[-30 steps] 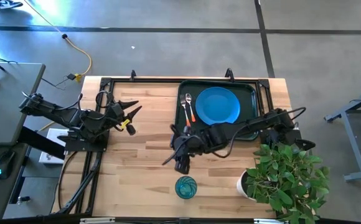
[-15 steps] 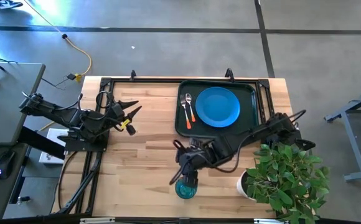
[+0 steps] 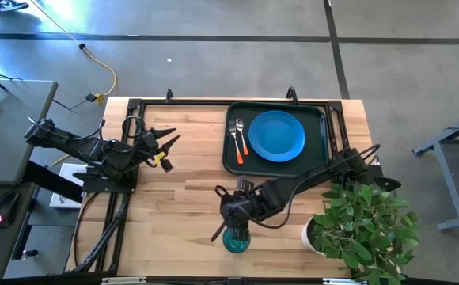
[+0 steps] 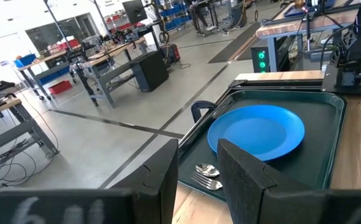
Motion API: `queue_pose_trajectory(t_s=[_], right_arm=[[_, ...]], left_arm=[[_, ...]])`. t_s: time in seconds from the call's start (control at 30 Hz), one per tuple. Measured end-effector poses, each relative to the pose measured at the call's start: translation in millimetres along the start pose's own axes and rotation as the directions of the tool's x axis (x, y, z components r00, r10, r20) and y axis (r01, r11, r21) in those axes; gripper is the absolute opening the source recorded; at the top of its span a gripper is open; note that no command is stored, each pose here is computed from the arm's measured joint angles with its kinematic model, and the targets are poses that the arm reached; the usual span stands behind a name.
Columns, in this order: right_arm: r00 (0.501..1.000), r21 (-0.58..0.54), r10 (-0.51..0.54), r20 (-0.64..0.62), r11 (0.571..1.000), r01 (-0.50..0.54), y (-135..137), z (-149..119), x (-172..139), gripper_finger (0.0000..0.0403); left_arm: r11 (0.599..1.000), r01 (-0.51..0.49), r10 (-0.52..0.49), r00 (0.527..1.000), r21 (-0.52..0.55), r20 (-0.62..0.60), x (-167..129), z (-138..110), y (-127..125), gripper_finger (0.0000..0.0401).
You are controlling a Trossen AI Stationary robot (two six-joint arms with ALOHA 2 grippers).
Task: Pick and place plate/cup/fork/spoon on tray
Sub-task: Put the blue cup on the green serving tray to the right of the blue plate
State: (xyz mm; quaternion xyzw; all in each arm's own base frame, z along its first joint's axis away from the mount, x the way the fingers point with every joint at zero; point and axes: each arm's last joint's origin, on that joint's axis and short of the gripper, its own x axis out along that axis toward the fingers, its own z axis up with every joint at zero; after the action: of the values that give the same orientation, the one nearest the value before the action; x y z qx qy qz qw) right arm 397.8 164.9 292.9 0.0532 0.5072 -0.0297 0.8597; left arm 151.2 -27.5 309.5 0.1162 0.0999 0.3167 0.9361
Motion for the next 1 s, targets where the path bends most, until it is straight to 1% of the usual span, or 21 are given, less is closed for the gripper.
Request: queue_pose_trajectory(t_s=[0.17, 0.33, 0.5, 0.73, 0.83, 1.0], right_arm=[[1.0, 0.003, 0.003, -0.028, 1.0, -0.003, 0, -2, 1, 0.0197], [0.995, 0.01, 0.051, -0.09, 0.999, -0.051, 1, -6, 3, 0.0197], [0.992, 0.001, 0.046, -0.117, 0.999, -0.046, 2, -9, 5, 0.0197], [0.989, -0.003, 0.029, -0.148, 1.0, -0.029, 2, -12, 9, 0.0197], [0.988, 0.014, 0.01, -0.152, 1.0, -0.008, -1, -11, 8, 0.0197], [0.991, 0.005, -0.053, -0.123, 0.999, 0.054, -4, -5, -10, 0.0197]], left_arm=[[1.0, 0.001, -0.001, 1.0, 0.005, -0.003, 0, 0, 0, 0.0103], [1.0, 0.001, -0.001, 1.0, 0.005, -0.003, 0, 0, 0, 0.0103], [1.0, 0.0, 0.0, 1.0, 0.005, -0.003, 0, 0, 0, 0.0103], [1.0, 0.001, -0.001, 1.0, 0.004, -0.003, 0, 0, 0, 0.0103], [1.0, 0.001, -0.001, 1.0, 0.004, -0.003, 0, 0, 0, 0.0103], [1.0, 0.0, 0.0, 1.0, 0.004, -0.003, 0, 0, 0, 0.0103]])
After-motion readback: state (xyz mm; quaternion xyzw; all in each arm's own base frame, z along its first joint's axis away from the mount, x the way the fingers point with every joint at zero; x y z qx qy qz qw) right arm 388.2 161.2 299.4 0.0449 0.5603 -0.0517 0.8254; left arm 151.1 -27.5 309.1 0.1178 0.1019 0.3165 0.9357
